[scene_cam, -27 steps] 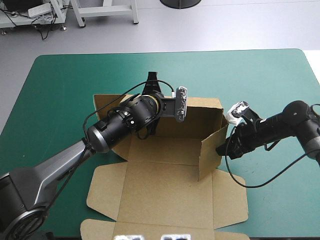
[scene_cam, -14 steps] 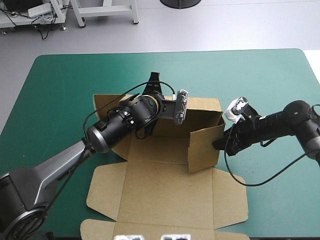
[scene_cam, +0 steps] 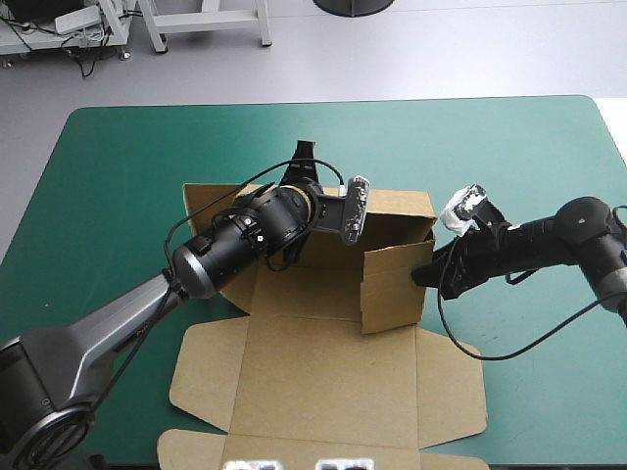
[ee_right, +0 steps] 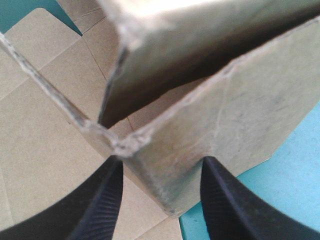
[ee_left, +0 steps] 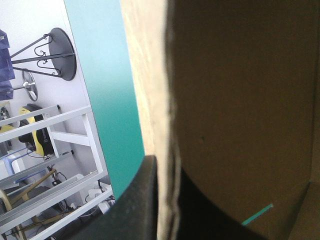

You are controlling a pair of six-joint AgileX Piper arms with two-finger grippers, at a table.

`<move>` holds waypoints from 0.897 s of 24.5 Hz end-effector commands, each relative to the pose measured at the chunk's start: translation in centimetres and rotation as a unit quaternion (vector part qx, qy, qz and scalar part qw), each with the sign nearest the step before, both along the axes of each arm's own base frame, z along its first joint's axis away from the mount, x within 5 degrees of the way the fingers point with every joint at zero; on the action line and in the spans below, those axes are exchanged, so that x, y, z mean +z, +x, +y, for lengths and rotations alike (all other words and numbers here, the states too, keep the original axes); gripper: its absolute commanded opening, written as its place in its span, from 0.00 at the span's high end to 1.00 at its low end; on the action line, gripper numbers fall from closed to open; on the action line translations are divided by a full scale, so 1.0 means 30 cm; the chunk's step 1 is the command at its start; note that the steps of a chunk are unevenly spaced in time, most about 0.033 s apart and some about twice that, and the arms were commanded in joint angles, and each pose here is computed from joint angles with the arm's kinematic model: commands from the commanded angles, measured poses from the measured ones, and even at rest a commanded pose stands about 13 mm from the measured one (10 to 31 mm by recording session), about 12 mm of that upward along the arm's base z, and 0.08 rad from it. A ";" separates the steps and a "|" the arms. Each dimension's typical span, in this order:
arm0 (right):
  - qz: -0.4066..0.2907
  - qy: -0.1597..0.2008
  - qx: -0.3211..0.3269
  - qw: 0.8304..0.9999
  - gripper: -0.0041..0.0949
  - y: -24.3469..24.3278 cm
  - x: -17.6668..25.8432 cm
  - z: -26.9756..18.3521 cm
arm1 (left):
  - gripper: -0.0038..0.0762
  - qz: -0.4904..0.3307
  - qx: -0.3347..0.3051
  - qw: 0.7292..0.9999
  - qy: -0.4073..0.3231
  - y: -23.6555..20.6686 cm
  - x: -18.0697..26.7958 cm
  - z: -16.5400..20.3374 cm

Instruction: Fold the box

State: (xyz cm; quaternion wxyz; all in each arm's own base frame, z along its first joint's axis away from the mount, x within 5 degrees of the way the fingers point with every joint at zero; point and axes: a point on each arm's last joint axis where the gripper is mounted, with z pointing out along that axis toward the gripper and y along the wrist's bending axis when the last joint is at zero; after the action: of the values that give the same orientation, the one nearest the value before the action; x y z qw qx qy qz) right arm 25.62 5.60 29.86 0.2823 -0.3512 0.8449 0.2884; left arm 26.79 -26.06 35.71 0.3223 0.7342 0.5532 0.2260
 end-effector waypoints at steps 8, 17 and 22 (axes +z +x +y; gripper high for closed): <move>-0.035 0.047 -0.044 0.997 0.50 0.002 0.011 0.011 | 0.96 0.010 -0.008 1.000 -0.019 -0.019 0.024 -0.007; -0.070 0.072 -0.091 0.991 0.51 0.030 0.002 0.007 | 0.96 0.012 -0.006 1.000 -0.015 -0.020 0.022 -0.005; -0.091 0.063 -0.128 0.985 0.51 0.052 0.005 -0.008 | 0.96 0.011 -0.006 1.000 -0.017 -0.019 0.025 -0.006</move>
State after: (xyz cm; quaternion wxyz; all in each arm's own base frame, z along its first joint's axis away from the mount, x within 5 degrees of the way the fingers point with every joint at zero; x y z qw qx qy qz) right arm 26.28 5.73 28.26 0.3477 -0.2898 0.8421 0.2932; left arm 27.28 -26.27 35.31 0.3206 0.7365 0.5471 0.2357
